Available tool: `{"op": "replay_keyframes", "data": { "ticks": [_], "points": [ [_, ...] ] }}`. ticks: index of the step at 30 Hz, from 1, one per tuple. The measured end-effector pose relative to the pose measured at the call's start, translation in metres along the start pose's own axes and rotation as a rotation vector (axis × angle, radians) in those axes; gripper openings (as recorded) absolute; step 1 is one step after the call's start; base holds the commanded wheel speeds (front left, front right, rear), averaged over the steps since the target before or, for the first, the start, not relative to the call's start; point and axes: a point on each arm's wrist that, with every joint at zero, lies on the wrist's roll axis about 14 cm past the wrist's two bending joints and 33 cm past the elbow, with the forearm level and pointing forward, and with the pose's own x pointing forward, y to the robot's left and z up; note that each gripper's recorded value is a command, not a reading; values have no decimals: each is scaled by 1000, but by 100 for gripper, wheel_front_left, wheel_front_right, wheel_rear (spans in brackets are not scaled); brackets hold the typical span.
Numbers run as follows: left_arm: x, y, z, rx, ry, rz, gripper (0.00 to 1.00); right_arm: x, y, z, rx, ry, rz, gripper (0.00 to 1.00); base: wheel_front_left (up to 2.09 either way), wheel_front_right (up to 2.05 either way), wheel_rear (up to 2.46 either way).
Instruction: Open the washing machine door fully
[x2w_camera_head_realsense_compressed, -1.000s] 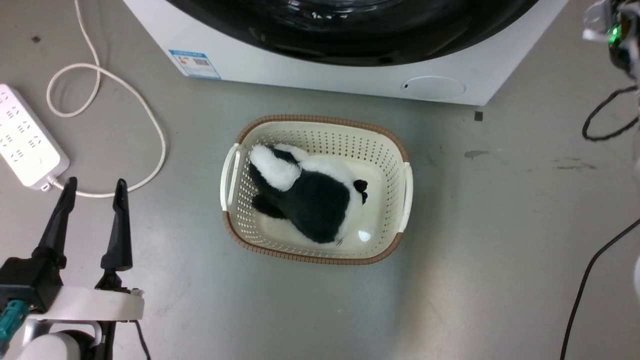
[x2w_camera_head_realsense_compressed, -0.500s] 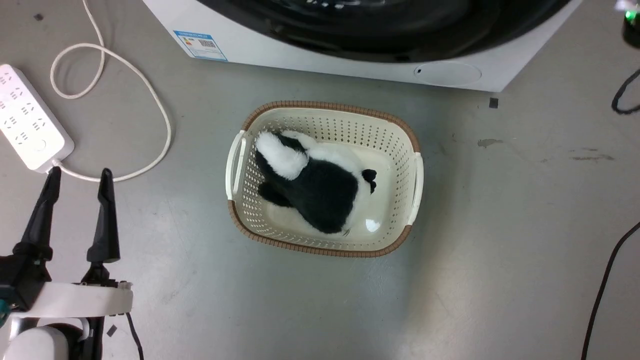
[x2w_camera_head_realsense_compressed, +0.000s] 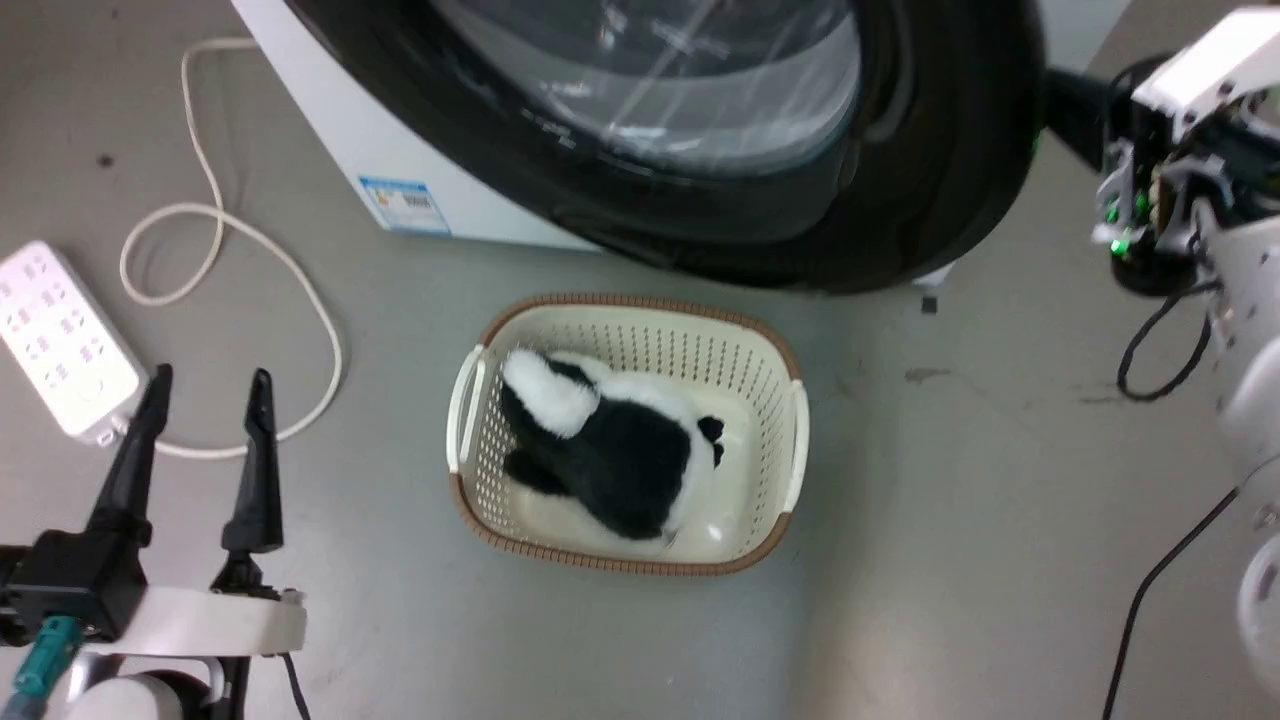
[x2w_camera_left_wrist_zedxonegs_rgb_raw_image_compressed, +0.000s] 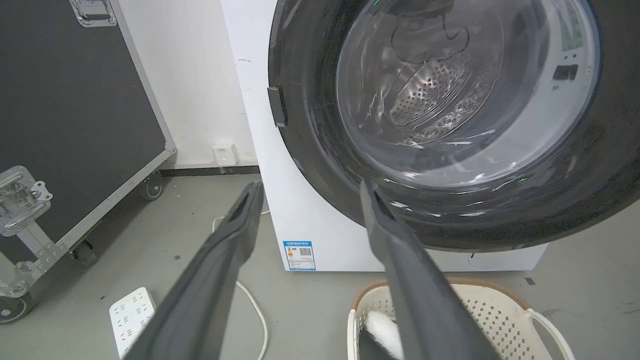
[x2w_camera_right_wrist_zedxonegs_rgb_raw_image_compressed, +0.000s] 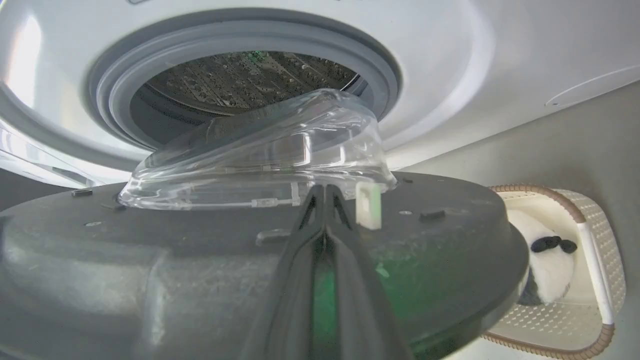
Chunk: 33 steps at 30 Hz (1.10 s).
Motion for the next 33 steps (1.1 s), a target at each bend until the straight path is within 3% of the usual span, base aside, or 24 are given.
{"op": "replay_keyframes", "data": {
  "ticks": [15,33],
  "points": [
    [-21,-37,25,-34,-59,-80,100,-53,-3,-68,-23,157,98,0,0,0,0],
    [-44,-59,37,-62,-85,-119,100,-75,-1,-210,0,409,233,0,0,0,0]
  ]
}}
